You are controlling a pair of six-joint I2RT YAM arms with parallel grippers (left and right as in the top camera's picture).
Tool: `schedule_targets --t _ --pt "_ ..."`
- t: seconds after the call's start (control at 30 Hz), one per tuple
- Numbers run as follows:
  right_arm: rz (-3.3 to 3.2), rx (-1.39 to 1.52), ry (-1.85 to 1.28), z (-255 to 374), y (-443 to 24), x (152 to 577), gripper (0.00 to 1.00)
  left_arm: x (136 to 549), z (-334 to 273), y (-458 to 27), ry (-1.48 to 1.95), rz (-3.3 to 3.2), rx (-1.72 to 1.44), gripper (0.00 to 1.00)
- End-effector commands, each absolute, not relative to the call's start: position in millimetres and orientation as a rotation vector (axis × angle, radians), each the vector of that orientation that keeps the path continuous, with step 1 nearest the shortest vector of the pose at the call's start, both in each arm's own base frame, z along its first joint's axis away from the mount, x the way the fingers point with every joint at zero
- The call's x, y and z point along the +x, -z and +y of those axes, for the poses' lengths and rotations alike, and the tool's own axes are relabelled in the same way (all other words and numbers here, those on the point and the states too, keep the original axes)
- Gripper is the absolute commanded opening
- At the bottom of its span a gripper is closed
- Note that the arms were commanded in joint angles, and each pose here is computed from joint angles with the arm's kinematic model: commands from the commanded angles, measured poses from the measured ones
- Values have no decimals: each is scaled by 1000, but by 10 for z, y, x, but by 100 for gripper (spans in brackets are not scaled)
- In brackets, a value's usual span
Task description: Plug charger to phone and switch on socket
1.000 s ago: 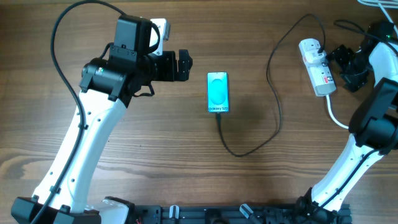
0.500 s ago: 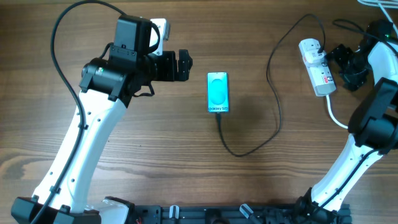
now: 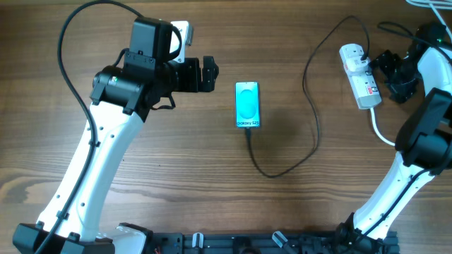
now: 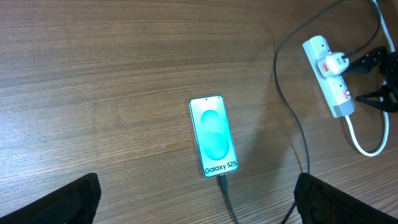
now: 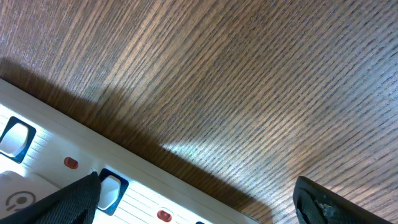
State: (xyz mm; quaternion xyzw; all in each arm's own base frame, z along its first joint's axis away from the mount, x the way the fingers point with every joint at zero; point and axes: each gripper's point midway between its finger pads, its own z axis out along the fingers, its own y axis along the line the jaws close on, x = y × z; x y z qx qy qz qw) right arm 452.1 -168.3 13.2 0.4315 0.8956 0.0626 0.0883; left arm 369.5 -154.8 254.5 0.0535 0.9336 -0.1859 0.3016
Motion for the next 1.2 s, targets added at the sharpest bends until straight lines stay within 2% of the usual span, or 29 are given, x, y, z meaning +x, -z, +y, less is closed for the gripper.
schedule_targets --t 0.0,1.17 --pt "2755 1231 -219 -1420 4 4487 99 3710 -1513 -2541 473 2474 146 100" --pt "2816 1145 -175 -1221 92 4475 99 3711 -1513 -2541 473 2473 146 100"
